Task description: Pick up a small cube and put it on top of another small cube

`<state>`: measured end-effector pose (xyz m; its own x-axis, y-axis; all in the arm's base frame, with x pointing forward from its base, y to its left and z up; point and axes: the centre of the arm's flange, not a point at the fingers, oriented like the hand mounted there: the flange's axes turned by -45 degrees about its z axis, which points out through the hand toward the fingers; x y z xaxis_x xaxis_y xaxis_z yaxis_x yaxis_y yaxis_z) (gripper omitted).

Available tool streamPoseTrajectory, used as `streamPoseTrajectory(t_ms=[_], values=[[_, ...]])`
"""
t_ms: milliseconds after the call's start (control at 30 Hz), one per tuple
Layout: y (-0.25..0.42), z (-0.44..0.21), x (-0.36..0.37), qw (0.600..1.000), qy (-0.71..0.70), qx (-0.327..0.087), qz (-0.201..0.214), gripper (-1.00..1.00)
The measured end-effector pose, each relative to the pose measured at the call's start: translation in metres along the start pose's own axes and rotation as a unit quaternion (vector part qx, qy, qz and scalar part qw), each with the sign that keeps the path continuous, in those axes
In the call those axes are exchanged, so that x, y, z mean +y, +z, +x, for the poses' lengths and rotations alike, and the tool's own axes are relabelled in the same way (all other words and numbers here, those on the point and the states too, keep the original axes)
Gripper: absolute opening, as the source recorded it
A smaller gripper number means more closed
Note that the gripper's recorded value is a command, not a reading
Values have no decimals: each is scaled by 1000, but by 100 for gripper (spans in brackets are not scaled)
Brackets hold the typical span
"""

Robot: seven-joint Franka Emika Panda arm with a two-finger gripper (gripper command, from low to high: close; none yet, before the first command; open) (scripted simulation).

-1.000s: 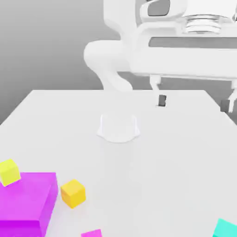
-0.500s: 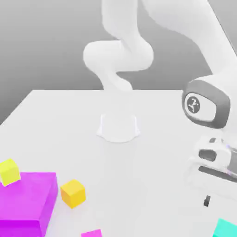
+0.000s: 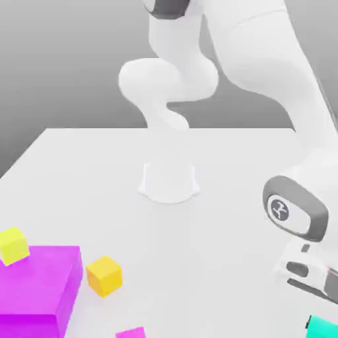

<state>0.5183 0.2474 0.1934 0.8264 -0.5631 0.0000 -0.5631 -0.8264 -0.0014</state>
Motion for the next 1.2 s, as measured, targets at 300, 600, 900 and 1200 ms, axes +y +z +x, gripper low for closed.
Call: streamPoseTrajectory(t_ms=[300, 600, 900, 1200], values=[[-39, 93, 191, 991, 131, -3, -11, -100], [-52, 97, 393, 957, 290, 1, -1, -100], [3, 93, 397, 957, 291, 1, -1, 100], [-42, 93, 396, 957, 290, 1, -1, 100]])
